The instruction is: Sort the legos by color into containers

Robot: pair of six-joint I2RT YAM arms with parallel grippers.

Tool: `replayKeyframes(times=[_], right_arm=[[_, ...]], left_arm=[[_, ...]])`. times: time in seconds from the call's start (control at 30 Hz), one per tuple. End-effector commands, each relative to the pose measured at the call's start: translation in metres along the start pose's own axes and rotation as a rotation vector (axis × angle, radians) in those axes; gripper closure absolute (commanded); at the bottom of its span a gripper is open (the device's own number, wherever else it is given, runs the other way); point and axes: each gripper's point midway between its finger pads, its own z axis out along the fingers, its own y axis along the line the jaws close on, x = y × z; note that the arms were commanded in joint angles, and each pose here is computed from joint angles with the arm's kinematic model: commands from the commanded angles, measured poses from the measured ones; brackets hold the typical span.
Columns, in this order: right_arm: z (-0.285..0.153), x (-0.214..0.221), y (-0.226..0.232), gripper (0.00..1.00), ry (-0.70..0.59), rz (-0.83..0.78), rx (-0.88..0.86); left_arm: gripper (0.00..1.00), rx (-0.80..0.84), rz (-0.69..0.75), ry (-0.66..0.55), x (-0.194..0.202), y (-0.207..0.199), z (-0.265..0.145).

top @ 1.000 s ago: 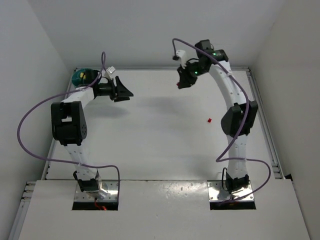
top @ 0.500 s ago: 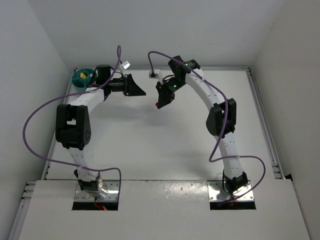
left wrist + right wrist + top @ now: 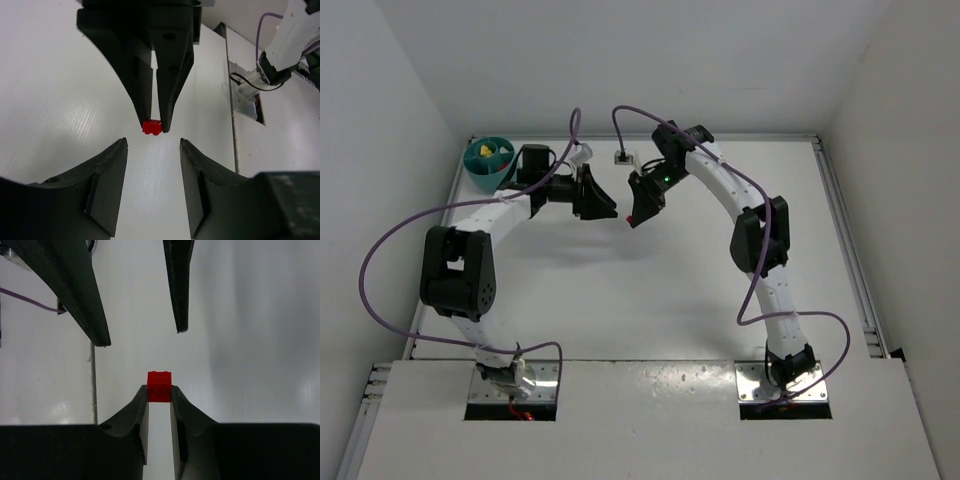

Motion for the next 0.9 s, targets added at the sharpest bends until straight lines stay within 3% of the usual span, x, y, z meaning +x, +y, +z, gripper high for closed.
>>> replayKeyframes(times=[0.0,0.2,0.87], right_arm=[[-0.002,-0.018,0.025,0.92,-0.055,-0.089,-0.069],[0.002,-0.016,0.031,0.92,-0.050,-0.127,-0.104],[0.013,-0.029,0.039,0.93,0.002,-0.312,-0.059]], left_arm=[[0.49,0.117,0.169,-0.014,-0.006,-0.027,0.001],[0.49,0.200,0.194,-0.020,0.004,-0.039,0.000],[0.53,0.213,0.137,0.001,0.017,-0.030,0.006]])
